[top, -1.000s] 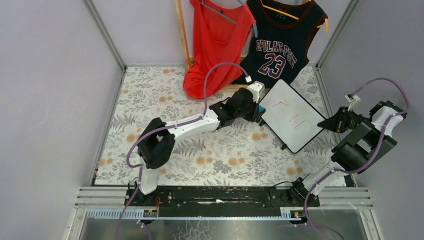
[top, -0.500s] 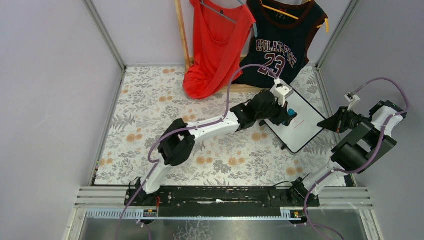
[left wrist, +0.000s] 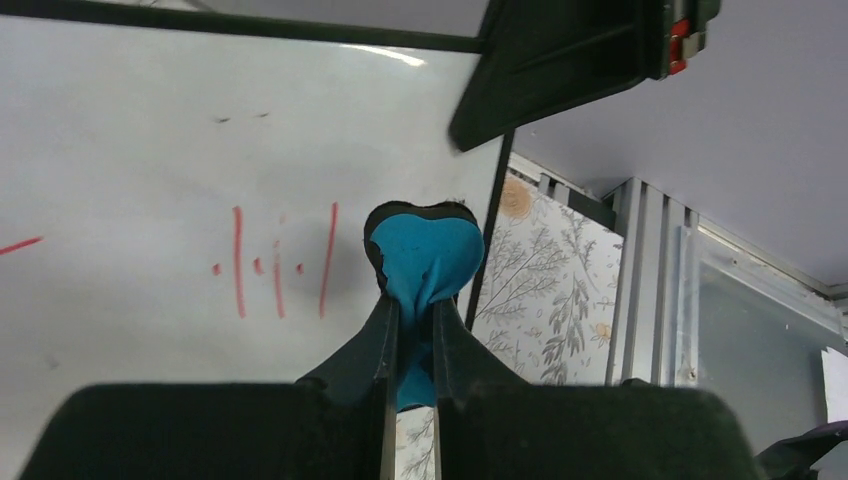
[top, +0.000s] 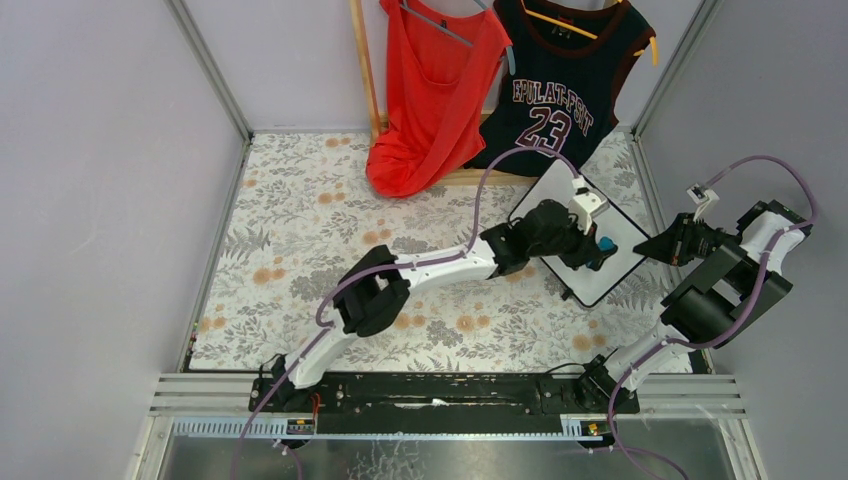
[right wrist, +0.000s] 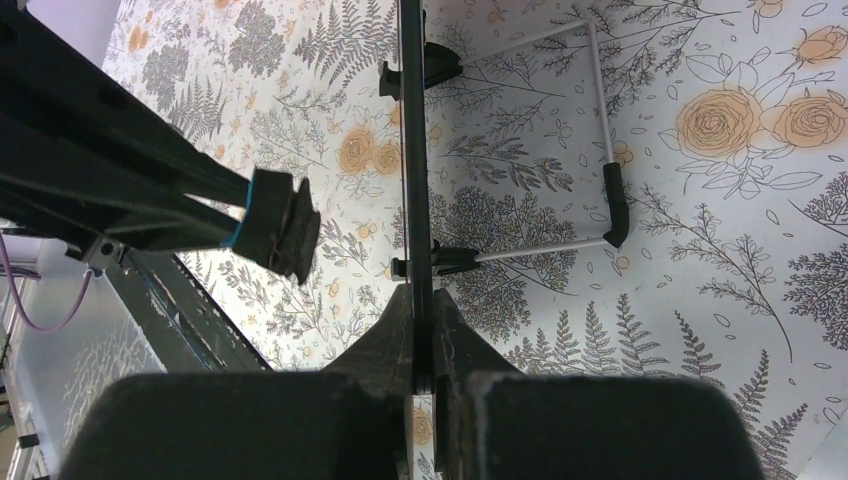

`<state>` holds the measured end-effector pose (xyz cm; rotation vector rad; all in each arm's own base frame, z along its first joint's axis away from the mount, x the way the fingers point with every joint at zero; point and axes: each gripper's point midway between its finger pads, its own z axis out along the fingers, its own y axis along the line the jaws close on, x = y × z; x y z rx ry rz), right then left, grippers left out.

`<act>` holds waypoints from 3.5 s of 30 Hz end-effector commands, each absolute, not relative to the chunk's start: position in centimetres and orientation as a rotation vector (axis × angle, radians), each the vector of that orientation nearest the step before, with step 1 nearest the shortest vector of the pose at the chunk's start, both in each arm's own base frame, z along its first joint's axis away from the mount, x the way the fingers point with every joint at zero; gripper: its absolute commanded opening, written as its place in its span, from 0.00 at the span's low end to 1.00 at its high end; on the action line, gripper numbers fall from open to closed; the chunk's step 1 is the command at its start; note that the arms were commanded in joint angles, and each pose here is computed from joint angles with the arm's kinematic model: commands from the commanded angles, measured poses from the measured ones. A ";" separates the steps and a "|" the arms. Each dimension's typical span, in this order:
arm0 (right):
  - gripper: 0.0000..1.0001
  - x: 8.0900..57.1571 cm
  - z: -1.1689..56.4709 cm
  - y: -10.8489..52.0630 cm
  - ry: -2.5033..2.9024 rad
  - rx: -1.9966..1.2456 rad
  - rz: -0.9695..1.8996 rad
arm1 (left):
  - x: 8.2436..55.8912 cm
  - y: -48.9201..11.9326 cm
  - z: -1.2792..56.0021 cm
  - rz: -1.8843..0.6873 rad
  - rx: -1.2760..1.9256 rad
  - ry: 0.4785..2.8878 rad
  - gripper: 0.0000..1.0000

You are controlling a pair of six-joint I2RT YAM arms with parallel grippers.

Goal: Erase the whiteboard

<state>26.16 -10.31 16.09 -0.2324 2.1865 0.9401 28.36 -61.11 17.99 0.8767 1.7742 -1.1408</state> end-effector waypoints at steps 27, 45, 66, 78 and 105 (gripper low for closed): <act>0.00 23.7 14.9 -10.0 2.333 -0.360 0.880 | 34.2 -63.3 17.0 -1.021 0.777 1.743 0.00; 0.00 23.5 14.8 -9.8 2.336 -0.361 0.882 | 43.2 -55.5 15.1 -0.848 0.634 1.857 0.00; 0.00 23.5 15.0 -9.6 2.342 -0.370 0.876 | 28.9 -63.7 14.9 -1.078 0.813 1.822 0.00; 0.00 23.3 14.9 -9.4 2.347 -0.376 0.877 | 30.1 -63.0 15.9 -1.055 0.795 1.808 0.00; 0.00 23.4 15.0 -9.0 2.337 -0.376 0.890 | 40.8 -54.8 12.6 -0.778 0.648 1.930 0.00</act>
